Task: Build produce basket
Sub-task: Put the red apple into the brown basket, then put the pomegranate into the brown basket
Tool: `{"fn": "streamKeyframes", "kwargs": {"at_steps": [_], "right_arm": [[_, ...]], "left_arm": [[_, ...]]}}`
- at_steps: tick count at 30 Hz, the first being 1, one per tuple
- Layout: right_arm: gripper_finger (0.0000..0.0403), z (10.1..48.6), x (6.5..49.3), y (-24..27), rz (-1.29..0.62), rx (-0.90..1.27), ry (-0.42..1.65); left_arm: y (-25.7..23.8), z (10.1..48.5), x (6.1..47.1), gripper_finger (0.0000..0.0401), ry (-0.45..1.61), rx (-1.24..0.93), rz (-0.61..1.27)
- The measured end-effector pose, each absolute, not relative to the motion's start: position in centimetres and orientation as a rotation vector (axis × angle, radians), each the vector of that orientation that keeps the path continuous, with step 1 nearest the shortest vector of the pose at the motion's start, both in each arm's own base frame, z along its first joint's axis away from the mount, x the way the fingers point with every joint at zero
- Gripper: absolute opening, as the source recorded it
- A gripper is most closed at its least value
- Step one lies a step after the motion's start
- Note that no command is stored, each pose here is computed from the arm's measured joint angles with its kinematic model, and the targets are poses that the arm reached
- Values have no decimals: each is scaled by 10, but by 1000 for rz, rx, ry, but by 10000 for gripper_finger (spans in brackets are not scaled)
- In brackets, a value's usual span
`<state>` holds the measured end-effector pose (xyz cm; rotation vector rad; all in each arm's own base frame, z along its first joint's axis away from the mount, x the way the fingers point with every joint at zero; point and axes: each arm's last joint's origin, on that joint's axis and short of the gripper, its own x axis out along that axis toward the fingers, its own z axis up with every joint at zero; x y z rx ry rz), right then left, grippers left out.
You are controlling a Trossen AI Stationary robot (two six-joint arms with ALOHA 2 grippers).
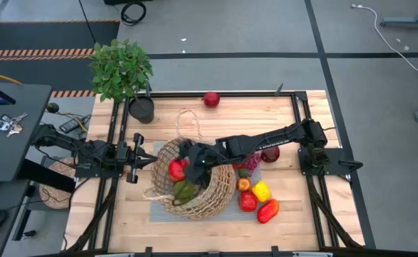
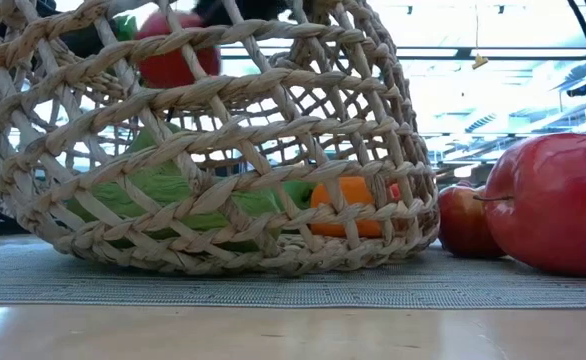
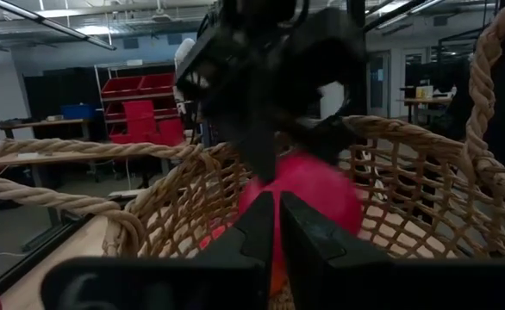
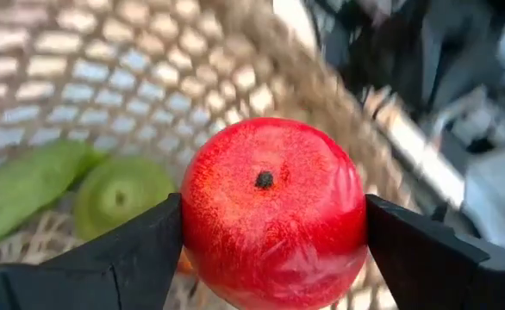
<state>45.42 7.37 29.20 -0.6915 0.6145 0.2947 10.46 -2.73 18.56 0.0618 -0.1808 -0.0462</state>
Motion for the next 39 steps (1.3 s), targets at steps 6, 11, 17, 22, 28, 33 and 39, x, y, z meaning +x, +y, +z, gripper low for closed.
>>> {"fn": "streamKeyframes", "kwargs": {"at_steps": [6, 11, 17, 22, 28, 33, 39], "right_arm": [[344, 284, 447, 69, 281, -586, 741], [347, 276, 444, 68, 264, -534, 803], [390, 276, 444, 68, 247, -495, 808], [389, 281, 447, 70, 210, -519, 756], [387, 326, 436, 82, -14, -731, 580], [385, 378, 416, 71, -189, -687, 408], [372, 411, 388, 8, -345, -457, 379]], "left_arm": [[-27, 186, 105, 35, -181, 62, -47], [-27, 186, 105, 34, -180, 62, -47], [-27, 186, 105, 28, -180, 62, -47], [-27, 186, 105, 35, -180, 62, -47], [-27, 186, 105, 32, -181, 62, -47], [-27, 186, 105, 29, -180, 62, -47], [-27, 186, 105, 36, -181, 62, -48]]}}
